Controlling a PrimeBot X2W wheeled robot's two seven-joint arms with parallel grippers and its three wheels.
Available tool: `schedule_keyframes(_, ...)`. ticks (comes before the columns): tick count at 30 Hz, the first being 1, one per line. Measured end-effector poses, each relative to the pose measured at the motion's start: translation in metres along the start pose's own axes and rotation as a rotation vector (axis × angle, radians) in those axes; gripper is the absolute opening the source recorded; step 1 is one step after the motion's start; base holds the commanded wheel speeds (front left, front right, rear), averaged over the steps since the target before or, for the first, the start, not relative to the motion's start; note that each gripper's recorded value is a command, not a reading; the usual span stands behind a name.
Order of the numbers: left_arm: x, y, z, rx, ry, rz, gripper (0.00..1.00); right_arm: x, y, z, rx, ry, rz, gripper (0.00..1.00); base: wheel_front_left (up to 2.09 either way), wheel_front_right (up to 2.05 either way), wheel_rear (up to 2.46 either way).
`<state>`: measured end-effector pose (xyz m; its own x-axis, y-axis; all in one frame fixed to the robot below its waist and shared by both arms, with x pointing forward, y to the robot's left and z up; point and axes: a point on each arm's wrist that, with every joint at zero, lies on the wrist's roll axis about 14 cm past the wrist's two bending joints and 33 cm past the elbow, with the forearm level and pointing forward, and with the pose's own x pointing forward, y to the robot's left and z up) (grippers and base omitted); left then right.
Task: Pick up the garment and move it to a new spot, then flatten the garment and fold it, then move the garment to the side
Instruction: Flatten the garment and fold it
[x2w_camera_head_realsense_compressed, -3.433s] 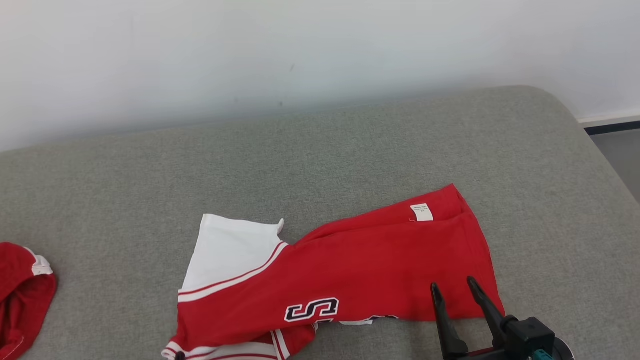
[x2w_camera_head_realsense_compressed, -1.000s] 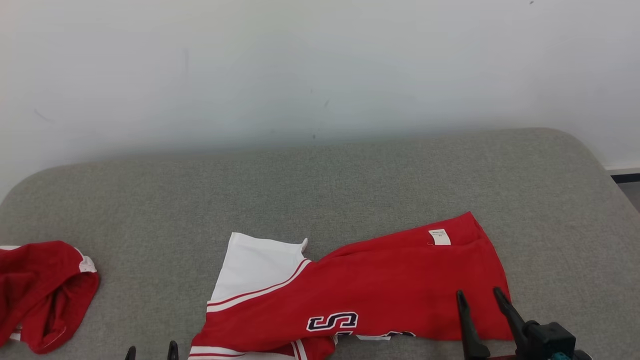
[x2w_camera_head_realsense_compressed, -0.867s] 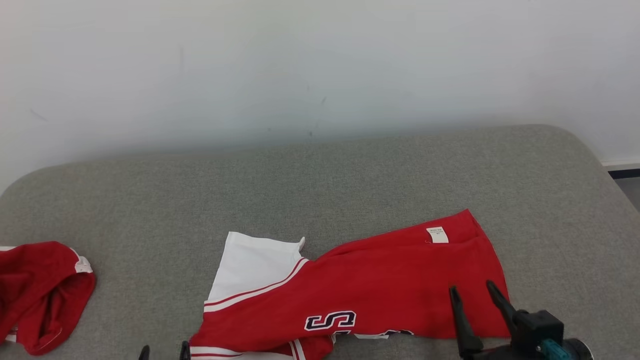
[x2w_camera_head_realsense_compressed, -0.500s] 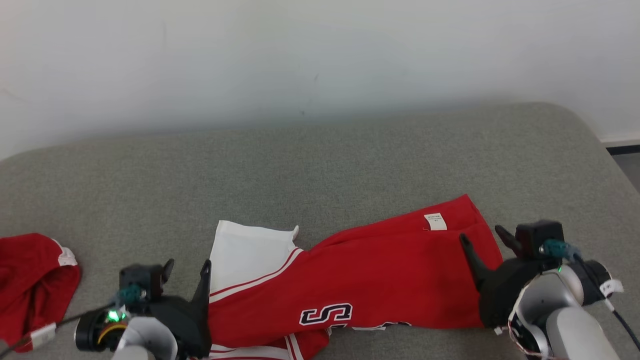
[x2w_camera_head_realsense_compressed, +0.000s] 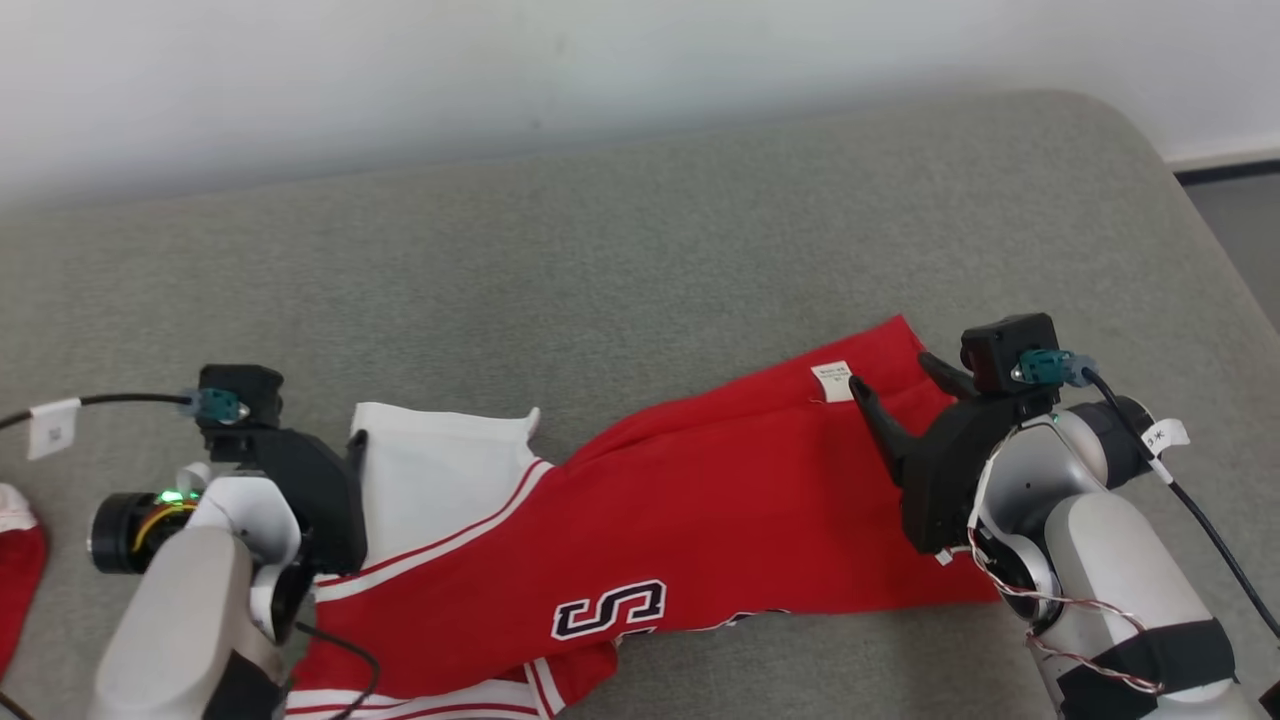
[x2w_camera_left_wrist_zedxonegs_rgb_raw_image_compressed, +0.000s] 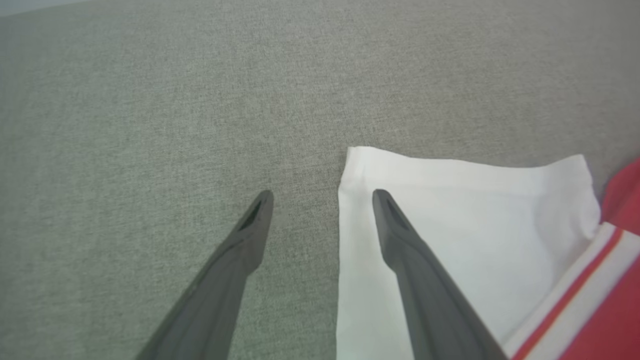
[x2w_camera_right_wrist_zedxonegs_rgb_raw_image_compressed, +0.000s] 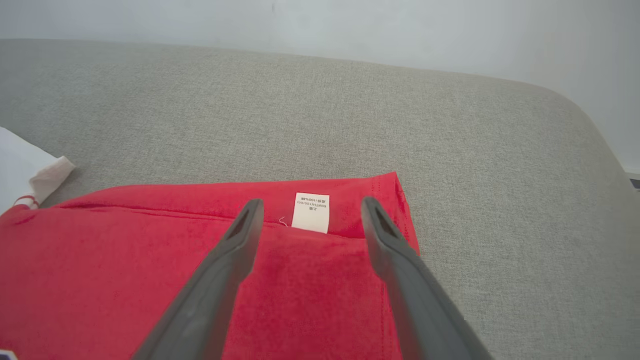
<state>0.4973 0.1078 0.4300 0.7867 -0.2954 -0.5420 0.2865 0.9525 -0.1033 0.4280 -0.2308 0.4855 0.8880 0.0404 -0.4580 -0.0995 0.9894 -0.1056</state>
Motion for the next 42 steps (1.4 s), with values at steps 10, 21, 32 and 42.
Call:
schedule_keyframes(10,0.038,-0.008,-0.017,0.004,0.134,-0.029,1.0,0.007,-0.02,-0.019,0.019,0.044,-0.046,1.0,0.0,0.0,0.0)
schedule_keyframes(21,0.044,-0.003,-0.031,-0.014,0.277,-0.013,0.0,0.01,-0.038,-0.034,-0.043,0.168,-0.079,1.0,0.0,0.0,0.0)
schedule_keyframes(32,0.036,0.0,-0.021,-0.021,0.271,-0.027,0.0,0.014,-0.062,-0.045,-0.018,0.374,-0.135,1.0,0.0,0.0,0.0)
schedule_keyframes(42,0.041,-0.002,-0.021,-0.014,0.278,-0.044,0.0,0.036,-0.049,-0.062,-0.021,0.422,-0.093,1.0,0.0,0.0,0.0)
